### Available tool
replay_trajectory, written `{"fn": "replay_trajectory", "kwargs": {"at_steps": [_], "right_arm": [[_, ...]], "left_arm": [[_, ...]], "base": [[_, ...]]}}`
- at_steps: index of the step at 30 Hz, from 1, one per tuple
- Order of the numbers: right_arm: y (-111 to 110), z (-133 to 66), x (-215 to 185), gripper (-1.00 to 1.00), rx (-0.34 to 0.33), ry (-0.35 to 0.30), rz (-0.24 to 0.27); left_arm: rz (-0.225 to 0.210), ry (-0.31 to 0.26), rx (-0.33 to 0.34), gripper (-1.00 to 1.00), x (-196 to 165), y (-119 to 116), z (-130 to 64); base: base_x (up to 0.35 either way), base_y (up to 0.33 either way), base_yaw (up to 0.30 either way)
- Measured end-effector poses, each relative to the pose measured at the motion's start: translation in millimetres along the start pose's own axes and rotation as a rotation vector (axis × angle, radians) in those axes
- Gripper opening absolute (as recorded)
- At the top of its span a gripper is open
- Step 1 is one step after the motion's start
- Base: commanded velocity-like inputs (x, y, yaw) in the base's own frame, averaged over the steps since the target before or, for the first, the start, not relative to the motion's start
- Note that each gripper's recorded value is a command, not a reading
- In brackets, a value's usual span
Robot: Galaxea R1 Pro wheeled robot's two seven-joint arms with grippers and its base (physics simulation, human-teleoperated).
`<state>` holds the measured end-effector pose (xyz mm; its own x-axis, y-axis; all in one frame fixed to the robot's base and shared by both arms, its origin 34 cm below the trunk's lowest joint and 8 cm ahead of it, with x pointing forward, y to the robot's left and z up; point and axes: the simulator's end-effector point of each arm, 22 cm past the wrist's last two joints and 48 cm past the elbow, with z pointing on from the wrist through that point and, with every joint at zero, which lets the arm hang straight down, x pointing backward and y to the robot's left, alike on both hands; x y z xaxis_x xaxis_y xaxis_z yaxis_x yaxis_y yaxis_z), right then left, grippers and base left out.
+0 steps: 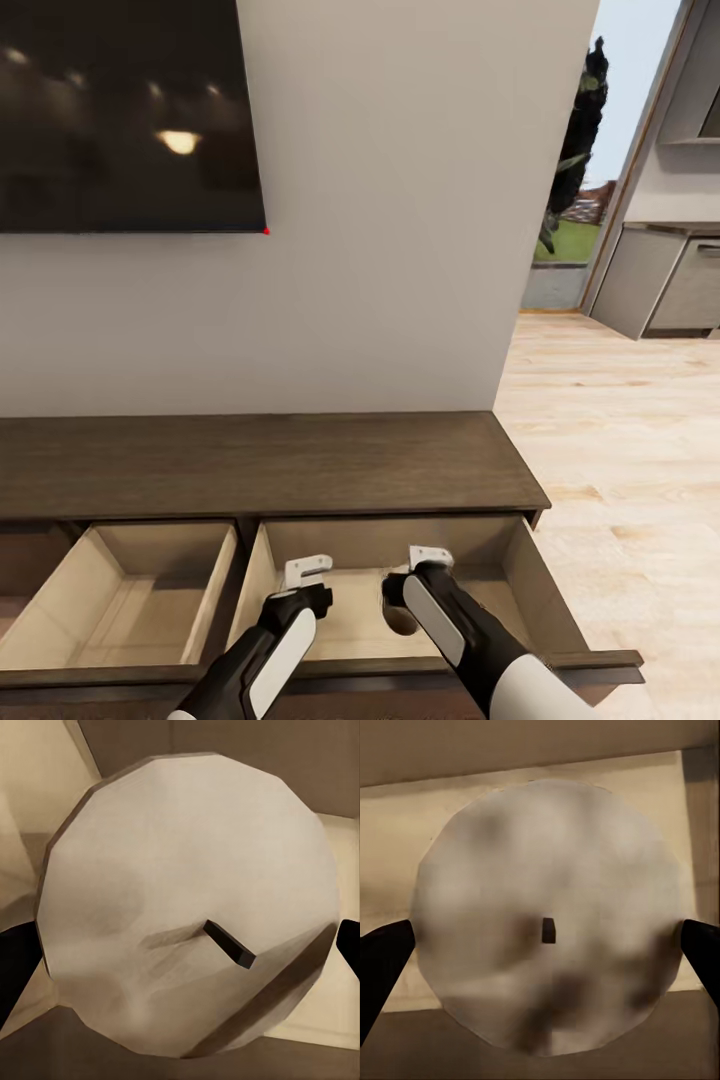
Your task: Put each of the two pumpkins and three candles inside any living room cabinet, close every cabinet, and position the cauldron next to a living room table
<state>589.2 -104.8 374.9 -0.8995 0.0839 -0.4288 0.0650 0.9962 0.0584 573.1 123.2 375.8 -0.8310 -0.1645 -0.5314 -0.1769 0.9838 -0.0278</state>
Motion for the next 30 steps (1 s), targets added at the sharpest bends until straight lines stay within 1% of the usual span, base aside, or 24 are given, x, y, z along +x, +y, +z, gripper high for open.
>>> {"fn": "replay_trajectory", "kwargs": {"at_steps": [2, 4, 9, 11, 15, 20, 25, 26, 27, 28, 30], "right_arm": [[-6.5, 5.5, 5.2, -1.00, 0.024, -0.005, -0.010], [-8.6, 7.6, 6.4, -1.00, 0.034, -0.012, -0.013], [-5.8, 16.9, 14.0, -1.00, 0.033, -0.018, -0.015], [-6.2, 19.5, 8.0, -1.00, 0.036, -0.037, -0.014], [-3.2, 25.6, 5.3, -1.00, 0.021, -0.055, -0.005], [0.1, 34.2, 11.1, -1.00, 0.004, -0.059, -0.005], [1.1, 33.7, 7.3, -1.00, 0.001, -0.071, -0.001], [1.1, 33.7, 7.1, 1.00, 0.001, -0.072, -0.001], [1.1, 33.7, 6.9, 1.00, 0.002, -0.072, -0.001], [1.3, 33.7, 6.9, 1.00, 0.001, -0.072, 0.000], [1.7, 33.6, 6.6, 1.00, 0.000, -0.073, 0.000]], "left_arm": [[0.000, -0.006, 0.003, -1.00, -1.9, -1.4, -0.9], [-0.001, -0.009, 0.005, -1.00, -3.2, -2.2, -1.6], [-0.003, -0.014, 0.009, -1.00, 2.8, -3.1, 5.1], [-0.002, -0.015, 0.011, -1.00, 6.1, -3.9, 7.9], [0.006, -0.017, 0.016, -1.00, 13.6, -6.5, 13.3], [0.009, -0.021, 0.017, -1.00, 21.8, -6.8, 20.9], [0.006, -0.028, 0.017, -1.00, 20.4, -7.0, 20.8], [0.006, -0.028, 0.018, -1.00, 20.4, -7.1, 20.8], [0.006, -0.028, 0.018, -1.00, 20.4, -7.2, 20.7], [0.006, -0.029, 0.018, 1.00, 20.2, -7.4, 20.6], [0.007, -0.030, 0.018, 1.00, 19.9, -7.5, 20.5]], "base": [[0.000, 0.000, 0.000], [0.000, 0.000, 0.000], [0.000, 0.000, 0.000], [0.000, 0.000, 0.000], [0.000, 0.000, 0.000], [0.000, 0.000, 0.000], [0.000, 0.000, 0.000], [0.000, 0.000, 0.000], [0.000, 0.000, 0.000], [0.000, 0.000, 0.000], [0.000, 0.000, 0.000]]}}
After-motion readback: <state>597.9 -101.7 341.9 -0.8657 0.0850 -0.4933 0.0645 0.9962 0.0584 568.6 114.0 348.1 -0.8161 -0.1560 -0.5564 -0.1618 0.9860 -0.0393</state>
